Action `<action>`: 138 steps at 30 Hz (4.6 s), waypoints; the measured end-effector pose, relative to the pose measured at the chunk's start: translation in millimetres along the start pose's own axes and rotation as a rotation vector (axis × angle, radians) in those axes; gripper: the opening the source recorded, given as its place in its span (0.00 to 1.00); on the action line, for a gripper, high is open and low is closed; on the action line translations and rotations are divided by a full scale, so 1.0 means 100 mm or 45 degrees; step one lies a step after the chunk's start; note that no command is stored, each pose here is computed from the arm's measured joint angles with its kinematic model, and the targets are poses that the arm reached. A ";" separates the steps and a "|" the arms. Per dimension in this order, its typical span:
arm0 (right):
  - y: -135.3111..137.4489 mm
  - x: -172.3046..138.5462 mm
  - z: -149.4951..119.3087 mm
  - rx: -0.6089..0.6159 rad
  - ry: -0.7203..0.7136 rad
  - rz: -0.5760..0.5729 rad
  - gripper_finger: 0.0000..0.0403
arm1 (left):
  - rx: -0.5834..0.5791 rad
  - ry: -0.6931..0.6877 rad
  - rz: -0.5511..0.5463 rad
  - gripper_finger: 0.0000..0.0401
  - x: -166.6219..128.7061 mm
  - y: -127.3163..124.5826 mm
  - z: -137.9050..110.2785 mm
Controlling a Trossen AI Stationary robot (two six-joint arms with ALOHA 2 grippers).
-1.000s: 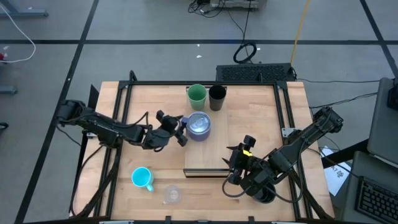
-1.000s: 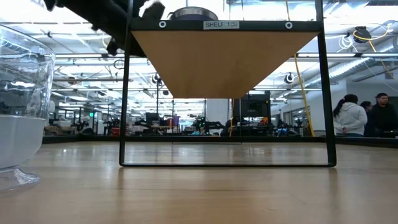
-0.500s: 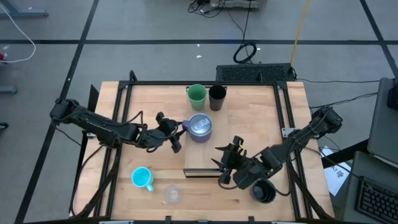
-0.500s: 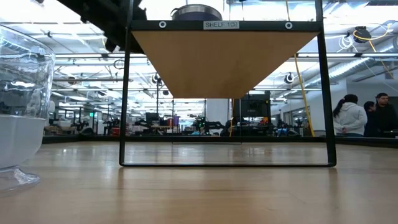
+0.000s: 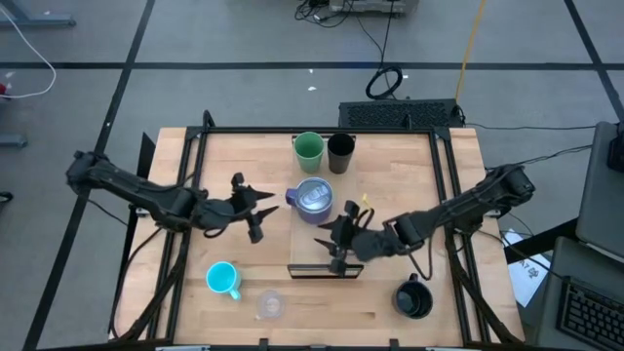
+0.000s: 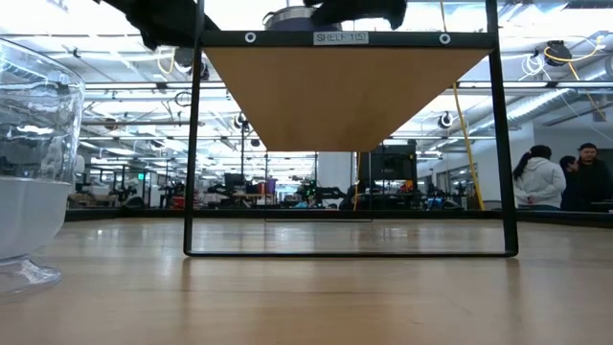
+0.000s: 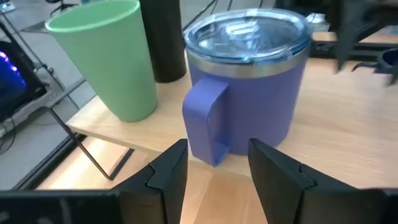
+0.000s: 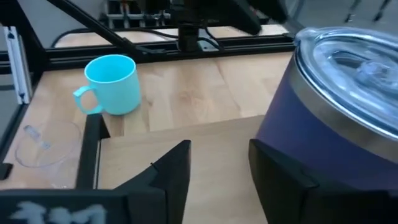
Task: Stack small to large cups/mugs on shelf
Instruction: Put the purple mug on the shelf, then put the black mug on the shelf
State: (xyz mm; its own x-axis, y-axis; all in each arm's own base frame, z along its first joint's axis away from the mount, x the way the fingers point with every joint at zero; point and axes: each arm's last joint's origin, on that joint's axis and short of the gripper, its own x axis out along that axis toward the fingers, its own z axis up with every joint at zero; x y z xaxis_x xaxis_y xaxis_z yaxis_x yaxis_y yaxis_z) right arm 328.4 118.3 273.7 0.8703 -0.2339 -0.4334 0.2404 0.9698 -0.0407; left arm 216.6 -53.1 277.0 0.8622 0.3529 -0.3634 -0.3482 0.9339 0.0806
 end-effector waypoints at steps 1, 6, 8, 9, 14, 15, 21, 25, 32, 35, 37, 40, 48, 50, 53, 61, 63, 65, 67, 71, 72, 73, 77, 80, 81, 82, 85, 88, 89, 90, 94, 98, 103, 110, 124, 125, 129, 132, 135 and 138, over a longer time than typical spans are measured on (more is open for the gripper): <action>-0.03 0.03 -0.01 0.009 -0.004 0.015 0.36 | 0.006 -0.008 -0.008 0.42 -0.03 0.01 0.01; -0.21 0.17 -0.05 0.052 0.003 0.033 0.29 | 0.036 -0.004 -0.037 0.42 -0.17 0.05 0.02; -0.27 0.20 -0.07 0.058 0.018 0.031 0.27 | 0.046 0.019 -0.040 0.42 -0.20 0.06 0.00; -0.29 0.22 -0.09 0.060 0.022 0.026 0.26 | 0.049 0.032 -0.040 0.42 -0.21 0.07 -0.02; -0.38 0.27 -0.16 0.056 0.053 -0.010 0.22 | 0.055 0.084 -0.037 0.42 -0.22 0.05 -0.07; -0.40 0.28 -0.17 0.054 0.058 -0.017 0.22 | 0.060 0.088 -0.038 0.42 -0.21 0.04 -0.08; -0.47 0.31 -0.20 0.065 0.073 -0.045 0.20 | 0.073 0.098 -0.042 0.42 -0.20 0.02 -0.09; -0.41 0.24 -0.18 0.066 0.084 0.040 0.20 | 0.072 0.098 -0.043 0.42 -0.21 0.02 -0.09; -0.39 -0.06 -0.10 0.064 0.054 -0.023 0.20 | 0.077 0.098 -0.042 0.42 -0.21 0.02 -0.09; -0.44 -0.13 -0.11 0.044 0.078 -0.125 0.20 | 0.076 0.098 -0.042 0.42 -0.21 0.02 -0.09; -0.49 -0.14 -0.13 0.044 0.111 -0.177 0.20 | 0.075 0.098 -0.042 0.42 -0.21 0.02 -0.09; -0.57 -0.12 -0.17 0.038 0.162 -0.260 0.20 | 0.065 0.098 -0.042 0.42 -0.20 0.02 -0.09; -0.81 -0.01 -0.16 0.049 0.186 -0.406 0.20 | 0.051 0.096 -0.042 0.42 -0.20 0.02 -0.09; -0.85 0.01 -0.16 0.042 0.189 -0.422 0.20 | 0.051 0.096 -0.042 0.42 -0.20 0.02 -0.09; -0.89 0.02 -0.15 0.042 0.187 -0.433 0.20 | 0.051 0.096 -0.042 0.42 -0.20 0.02 -0.09; -0.88 0.03 -0.11 0.040 0.146 -0.412 0.20 | 0.057 0.096 -0.041 0.42 -0.20 0.02 -0.09; -0.88 0.04 -0.09 0.033 0.138 -0.391 0.20 | 0.057 0.096 -0.041 0.42 -0.20 0.02 -0.09; -0.87 0.04 -0.08 0.034 0.129 -0.377 0.20 | 0.058 0.096 -0.041 0.42 -0.20 0.02 -0.09; -0.87 0.04 -0.08 0.033 0.128 -0.377 0.20 | 0.061 0.096 -0.041 0.42 -0.20 0.02 -0.09; -0.87 0.04 -0.08 0.034 0.128 -0.376 0.20 | 0.061 0.096 -0.041 0.42 -0.20 0.02 -0.09; -0.87 0.04 -0.08 0.035 0.127 -0.376 0.20 | 0.061 0.096 -0.041 0.42 -0.20 0.02 -0.09; -0.87 0.04 -0.08 0.035 0.127 -0.376 0.20 | 0.061 0.096 -0.041 0.42 -0.20 0.02 -0.09; -0.87 0.04 -0.07 0.041 0.114 -0.372 0.20 | 0.061 0.096 -0.041 0.42 -0.20 0.02 -0.09; -0.87 0.04 -0.07 0.034 0.109 -0.370 0.20 | 0.061 0.096 -0.041 0.42 -0.20 0.02 -0.09; -0.87 0.05 -0.06 0.034 0.103 -0.369 0.20 | 0.061 0.096 -0.041 0.42 -0.20 0.02 -0.09; -0.87 0.05 -0.06 0.031 0.099 -0.366 0.20 | 0.061 0.096 -0.041 0.42 -0.20 0.02 -0.09; -0.86 0.05 -0.05 0.031 0.089 -0.363 0.20 | 0.061 0.096 -0.041 0.42 -0.20 0.02 -0.09; -0.86 0.05 -0.05 0.036 0.090 -0.335 0.20 | 0.061 0.097 -0.041 0.42 -0.20 0.02 -0.09; -0.85 0.05 -0.04 0.038 0.088 -0.329 0.20 | 0.061 0.097 -0.041 0.42 -0.20 0.02 -0.09; -0.85 0.05 -0.04 0.037 0.089 -0.328 0.20 | 0.061 0.097 -0.041 0.42 -0.20 0.02 -0.09; -0.82 0.00 -0.04 0.013 0.096 -0.310 0.20 | 0.067 0.105 -0.039 0.42 -0.20 0.02 -0.10; -0.77 -0.17 0.01 0.036 0.068 -0.268 0.20 | 0.067 0.132 -0.030 0.42 -0.20 0.03 -0.13; -0.67 -0.45 0.02 0.109 0.071 -0.194 0.20 | 0.064 0.141 -0.027 0.42 -0.16 0.02 -0.25; -0.45 -0.74 0.00 0.185 0.108 -0.078 0.20 | 0.033 0.122 -0.033 0.42 -0.12 0.01 -0.36; -0.04 -1.18 0.47 0.372 0.429 0.134 0.20 | 0.039 0.081 -0.084 0.42 -0.16 -0.05 -0.34; 0.01 -1.17 0.50 0.376 0.459 0.140 0.20 | 0.047 0.075 -0.092 0.42 -0.16 -0.06 -0.34; 0.21 -1.18 0.59 0.406 0.556 0.150 0.20 | 0.073 0.058 -0.114 0.42 -0.18 -0.09 -0.33; 0.36 -1.18 0.61 0.444 0.611 0.154 0.20 | 0.078 0.054 -0.116 0.42 -0.18 -0.09 -0.33; 0.49 -1.20 0.61 0.478 0.666 0.152 0.20 | 0.084 0.054 -0.116 0.42 -0.18 -0.09 -0.33; 0.61 -1.20 0.57 0.501 0.734 0.136 0.20 | 0.090 0.058 -0.135 0.42 -0.18 -0.09 -0.33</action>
State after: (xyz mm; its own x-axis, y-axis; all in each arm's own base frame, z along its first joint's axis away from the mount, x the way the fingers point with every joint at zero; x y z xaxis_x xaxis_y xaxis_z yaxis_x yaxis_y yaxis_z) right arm 263.0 201.3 374.8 0.5577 0.0407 -0.8291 0.3984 0.8631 0.3104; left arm 192.1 -70.1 252.4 0.8747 0.2503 -0.4150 -0.2278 0.9682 0.1038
